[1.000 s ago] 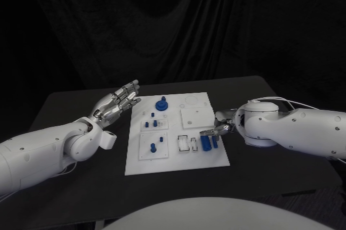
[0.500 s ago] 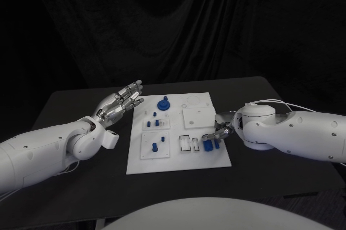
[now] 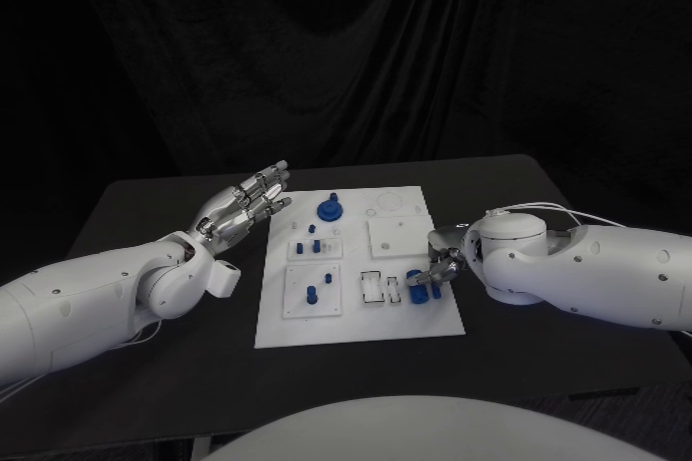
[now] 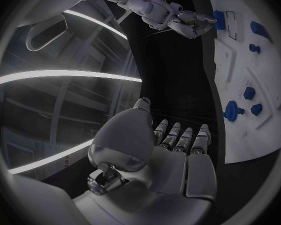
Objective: Assemble the parts on the task board
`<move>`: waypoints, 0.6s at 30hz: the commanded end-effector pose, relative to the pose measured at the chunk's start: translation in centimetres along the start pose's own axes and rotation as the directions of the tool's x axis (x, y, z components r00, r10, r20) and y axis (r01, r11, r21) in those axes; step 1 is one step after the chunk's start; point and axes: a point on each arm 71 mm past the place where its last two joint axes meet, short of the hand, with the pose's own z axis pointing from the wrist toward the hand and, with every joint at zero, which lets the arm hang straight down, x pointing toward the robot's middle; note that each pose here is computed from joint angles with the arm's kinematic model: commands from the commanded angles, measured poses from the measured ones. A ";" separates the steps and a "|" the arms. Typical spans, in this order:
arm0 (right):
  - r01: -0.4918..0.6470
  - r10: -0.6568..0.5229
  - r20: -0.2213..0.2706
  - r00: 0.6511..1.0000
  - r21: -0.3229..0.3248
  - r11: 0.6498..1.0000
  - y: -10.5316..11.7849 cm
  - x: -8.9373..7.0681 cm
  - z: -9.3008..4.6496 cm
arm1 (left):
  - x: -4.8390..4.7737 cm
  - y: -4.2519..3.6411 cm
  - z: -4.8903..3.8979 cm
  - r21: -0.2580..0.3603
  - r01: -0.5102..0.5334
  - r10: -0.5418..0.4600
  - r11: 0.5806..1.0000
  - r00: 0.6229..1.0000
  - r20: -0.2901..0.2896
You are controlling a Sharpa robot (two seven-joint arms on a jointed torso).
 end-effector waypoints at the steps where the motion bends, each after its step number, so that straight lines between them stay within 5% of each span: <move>1: 0.006 -0.007 0.021 1.000 0.012 1.000 0.0 -0.1 0.0 | 0.15 0.06 -0.06 0.003 0.006 -0.006 1.000 1.000 -0.018; 18: 0.014 -0.014 0.016 1.000 -0.002 1.000 0.4 -0.1 0.2 | 0.09 0.18 -0.02 -0.006 0.006 -0.006 1.000 1.000 -0.019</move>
